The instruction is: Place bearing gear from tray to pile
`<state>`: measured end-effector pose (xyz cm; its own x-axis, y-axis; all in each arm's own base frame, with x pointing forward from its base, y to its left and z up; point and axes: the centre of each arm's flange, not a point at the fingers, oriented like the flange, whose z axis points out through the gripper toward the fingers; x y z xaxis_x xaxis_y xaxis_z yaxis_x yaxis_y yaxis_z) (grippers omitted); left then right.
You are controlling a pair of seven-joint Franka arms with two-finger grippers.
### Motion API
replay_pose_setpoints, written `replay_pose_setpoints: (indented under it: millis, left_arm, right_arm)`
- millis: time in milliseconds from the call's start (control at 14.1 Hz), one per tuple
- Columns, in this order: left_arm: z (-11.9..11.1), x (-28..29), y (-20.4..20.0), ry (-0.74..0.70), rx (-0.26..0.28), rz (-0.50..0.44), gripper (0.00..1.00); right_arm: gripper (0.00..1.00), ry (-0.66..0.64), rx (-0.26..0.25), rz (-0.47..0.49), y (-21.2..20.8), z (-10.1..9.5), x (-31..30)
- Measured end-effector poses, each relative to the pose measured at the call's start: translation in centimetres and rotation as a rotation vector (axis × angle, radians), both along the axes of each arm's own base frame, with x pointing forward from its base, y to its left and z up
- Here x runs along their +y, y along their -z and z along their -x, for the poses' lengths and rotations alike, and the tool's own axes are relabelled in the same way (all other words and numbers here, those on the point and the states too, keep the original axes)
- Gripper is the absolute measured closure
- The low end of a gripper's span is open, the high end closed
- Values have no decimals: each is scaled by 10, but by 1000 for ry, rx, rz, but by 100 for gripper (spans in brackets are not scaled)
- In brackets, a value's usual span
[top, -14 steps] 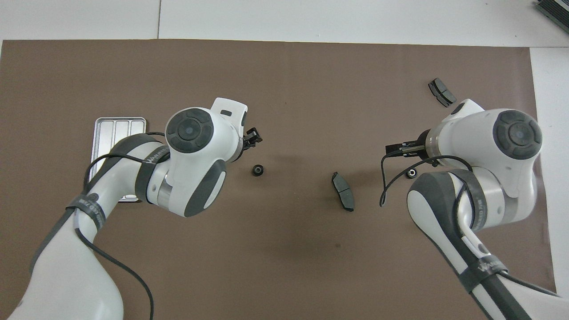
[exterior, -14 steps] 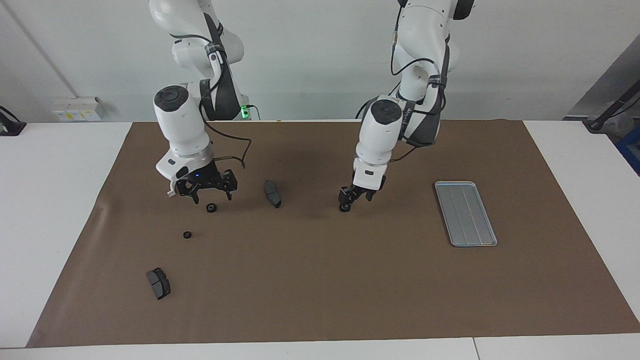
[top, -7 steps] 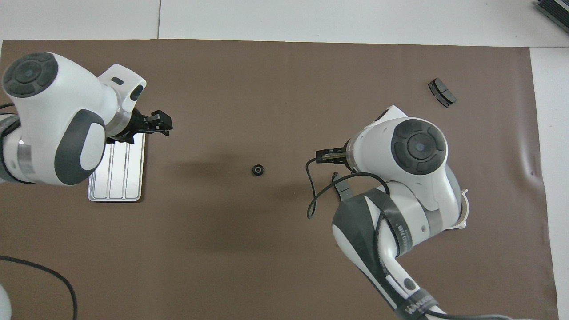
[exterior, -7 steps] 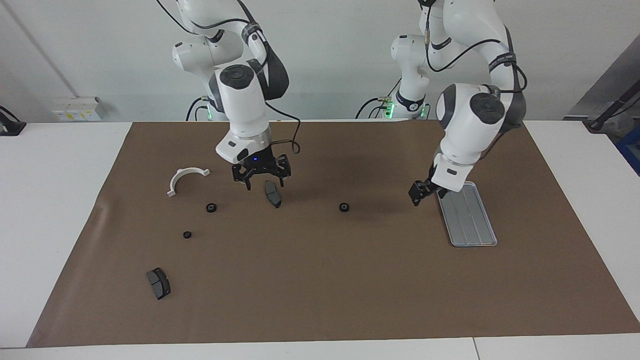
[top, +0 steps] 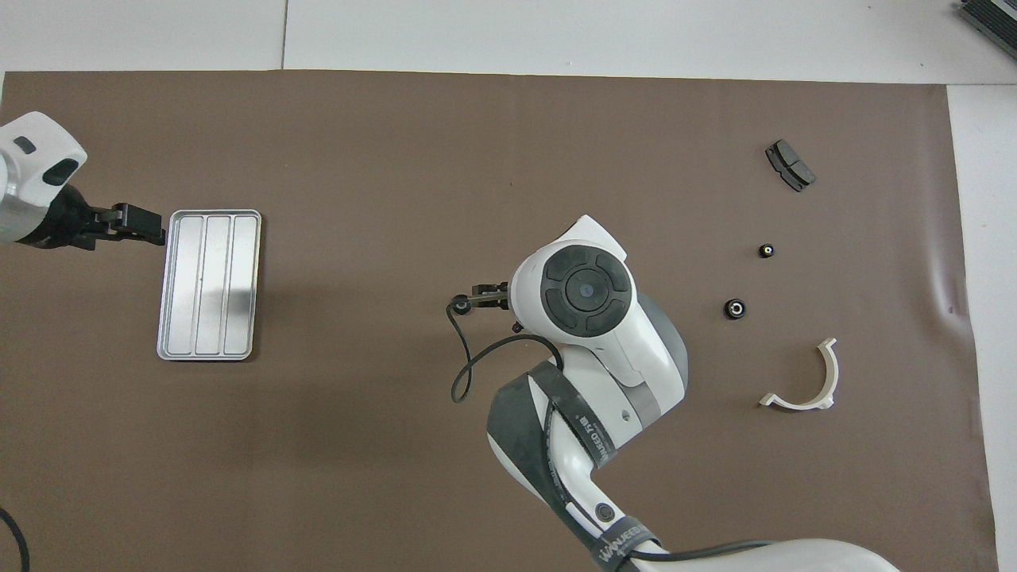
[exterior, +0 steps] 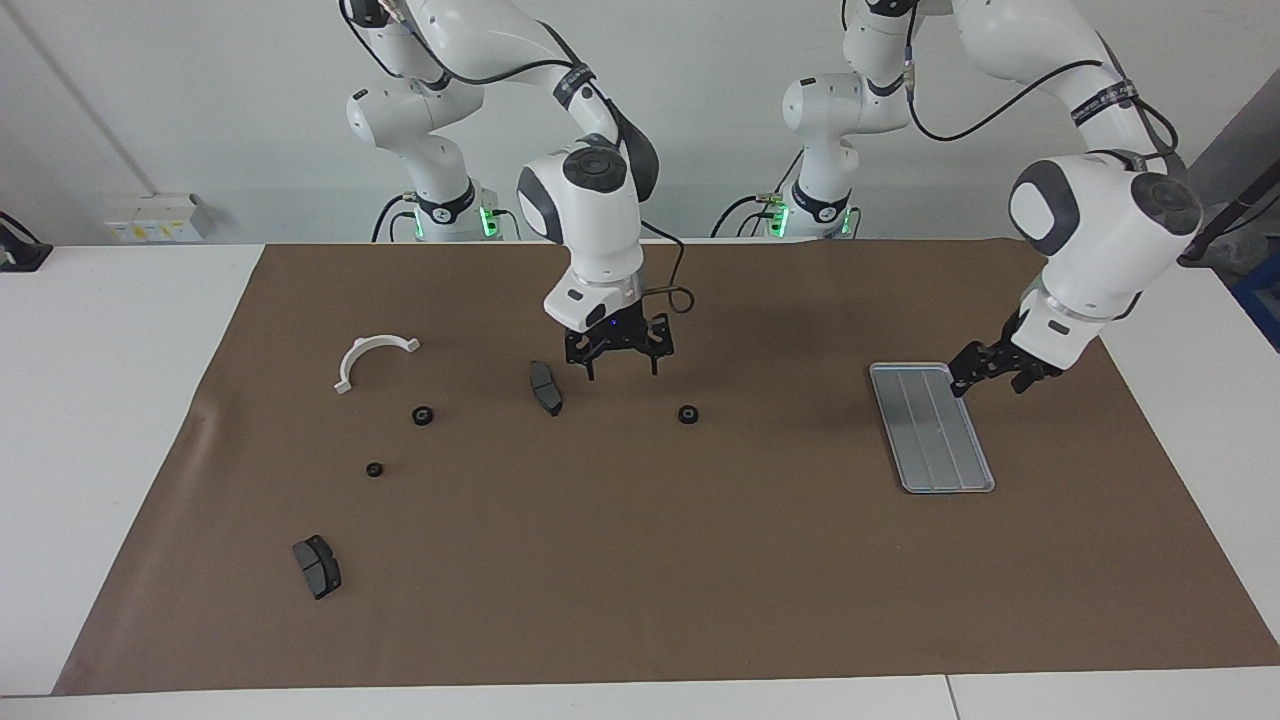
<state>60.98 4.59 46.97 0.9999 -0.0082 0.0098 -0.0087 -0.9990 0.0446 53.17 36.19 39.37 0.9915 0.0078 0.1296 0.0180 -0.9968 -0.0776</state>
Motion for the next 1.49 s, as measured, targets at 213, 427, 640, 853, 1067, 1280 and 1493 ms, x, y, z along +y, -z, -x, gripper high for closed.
replay_pose_setpoints:
  millis: [213,427,640,853,1067,1280,1493]
  left_arm:
    - [9,-2,-53,12,-17,4,0]
    - [30,-7,-101,23,-46,8,0]
    - [53,-13,-135,35,-62,10,0]
    - [59,-42,-146,86,-69,11,0]
    - [59,-80,-143,151,-63,12,0]
    - [61,-90,-138,169,-54,13,0]
    - [60,-83,-138,158,-57,12,0]
  right_arm:
    - [0,-7,-3,-6,24,10,35]
    - [0,-25,-14,8,51,12,71]
    - [0,-37,-34,12,77,4,78]
    - [0,-52,-59,17,91,0,79]
    - [0,-55,-69,11,93,-1,80]
    - [15,-67,-81,20,96,-2,81]
    - [24,-71,-82,22,102,-2,81]
